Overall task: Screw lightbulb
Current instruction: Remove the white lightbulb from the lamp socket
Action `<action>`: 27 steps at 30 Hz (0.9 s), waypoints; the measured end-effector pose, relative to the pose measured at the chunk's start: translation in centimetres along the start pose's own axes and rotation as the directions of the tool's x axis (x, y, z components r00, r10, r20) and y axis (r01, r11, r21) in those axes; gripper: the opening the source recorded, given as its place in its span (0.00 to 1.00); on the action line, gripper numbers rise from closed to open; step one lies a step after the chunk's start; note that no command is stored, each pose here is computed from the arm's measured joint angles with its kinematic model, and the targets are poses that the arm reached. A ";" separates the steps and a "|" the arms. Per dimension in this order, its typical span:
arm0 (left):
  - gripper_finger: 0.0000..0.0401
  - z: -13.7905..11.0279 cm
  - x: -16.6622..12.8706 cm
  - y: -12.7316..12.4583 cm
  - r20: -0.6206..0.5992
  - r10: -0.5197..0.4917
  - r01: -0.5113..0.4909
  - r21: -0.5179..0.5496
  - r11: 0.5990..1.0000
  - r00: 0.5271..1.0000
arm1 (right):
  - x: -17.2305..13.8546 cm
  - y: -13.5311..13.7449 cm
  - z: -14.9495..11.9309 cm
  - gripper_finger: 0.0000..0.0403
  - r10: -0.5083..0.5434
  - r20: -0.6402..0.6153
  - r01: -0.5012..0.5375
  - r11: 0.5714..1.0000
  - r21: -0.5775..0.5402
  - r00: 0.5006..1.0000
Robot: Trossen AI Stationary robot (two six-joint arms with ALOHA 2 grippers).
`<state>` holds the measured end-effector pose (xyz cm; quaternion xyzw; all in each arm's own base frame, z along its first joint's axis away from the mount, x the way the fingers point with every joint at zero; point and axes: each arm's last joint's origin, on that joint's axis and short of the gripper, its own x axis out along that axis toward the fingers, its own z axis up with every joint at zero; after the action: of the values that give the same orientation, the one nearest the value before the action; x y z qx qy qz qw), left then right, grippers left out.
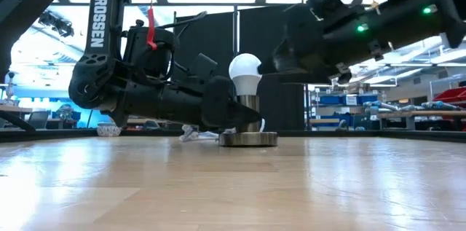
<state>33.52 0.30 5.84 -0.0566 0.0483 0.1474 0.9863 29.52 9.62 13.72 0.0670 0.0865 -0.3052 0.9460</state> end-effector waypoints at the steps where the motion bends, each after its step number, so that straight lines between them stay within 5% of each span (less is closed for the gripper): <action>1: 0.48 0.0 0.0 0.0 0.002 0.011 -0.011 -0.005 1.000 1.000 | 0.3 0.4 0.0 0.81 -0.020 0.003 0.020 1.000 -0.007 1.000; 9: 0.48 -0.1 -0.3 -0.6 0.008 0.071 -0.071 0.001 0.997 0.997 | 2.3 2.2 -1.6 0.81 -0.151 0.037 0.150 0.989 0.010 0.988; 27: 0.48 0.0 -0.2 -1.5 0.024 0.120 -0.121 0.050 0.991 0.993 | 5.9 1.2 -1.3 0.81 -0.202 0.057 0.197 0.976 0.093 0.978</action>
<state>33.72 -1.18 5.96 -0.0265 0.0451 0.2059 0.9772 34.77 7.54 11.33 0.0888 0.0483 -0.4042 0.9091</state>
